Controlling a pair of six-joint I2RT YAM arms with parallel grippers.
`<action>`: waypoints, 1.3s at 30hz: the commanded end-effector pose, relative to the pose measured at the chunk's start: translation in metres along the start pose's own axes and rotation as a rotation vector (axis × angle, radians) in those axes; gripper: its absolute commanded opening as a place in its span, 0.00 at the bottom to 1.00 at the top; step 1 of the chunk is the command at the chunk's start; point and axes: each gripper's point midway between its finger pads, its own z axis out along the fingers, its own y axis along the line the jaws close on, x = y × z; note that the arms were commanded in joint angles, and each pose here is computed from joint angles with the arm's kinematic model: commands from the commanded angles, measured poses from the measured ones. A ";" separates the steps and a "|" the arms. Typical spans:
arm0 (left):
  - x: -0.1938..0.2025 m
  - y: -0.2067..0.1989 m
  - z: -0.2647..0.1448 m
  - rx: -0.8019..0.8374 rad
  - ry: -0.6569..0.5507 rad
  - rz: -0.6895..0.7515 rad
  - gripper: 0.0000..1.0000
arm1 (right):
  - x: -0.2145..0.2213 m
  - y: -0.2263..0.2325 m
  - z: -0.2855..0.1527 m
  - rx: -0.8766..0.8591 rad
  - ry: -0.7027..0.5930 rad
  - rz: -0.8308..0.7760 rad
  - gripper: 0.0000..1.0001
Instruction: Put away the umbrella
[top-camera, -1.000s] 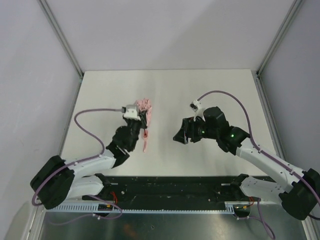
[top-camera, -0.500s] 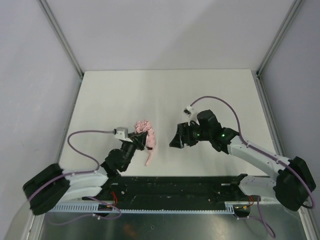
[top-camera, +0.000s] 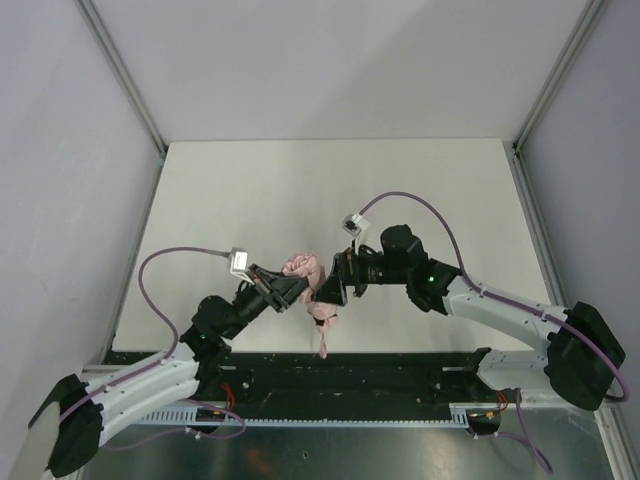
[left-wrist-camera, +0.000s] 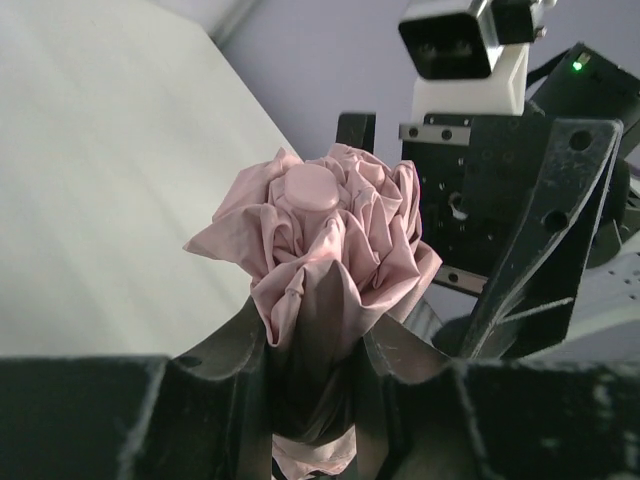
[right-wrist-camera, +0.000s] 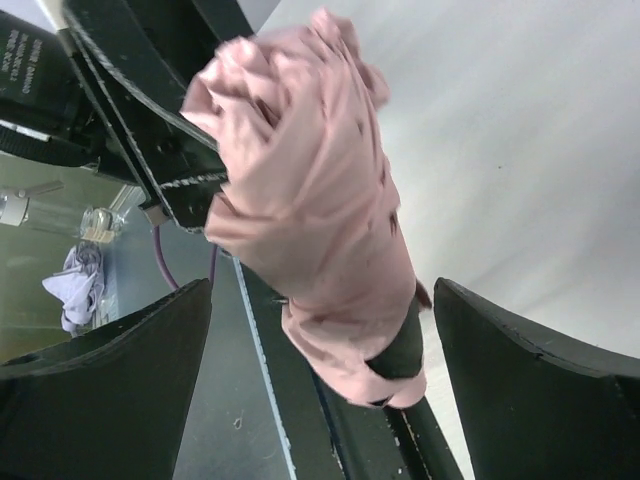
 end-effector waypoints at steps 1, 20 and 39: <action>-0.017 -0.052 0.005 0.174 0.043 -0.140 0.00 | -0.022 0.022 0.002 -0.090 -0.043 -0.077 0.93; -0.041 -0.030 0.004 0.153 0.109 -0.276 0.99 | -0.045 0.006 -0.010 -0.236 -0.048 0.089 0.13; -0.016 -0.049 -0.003 0.250 0.321 -0.242 0.99 | -0.179 -0.383 -0.171 0.431 -0.657 0.637 0.20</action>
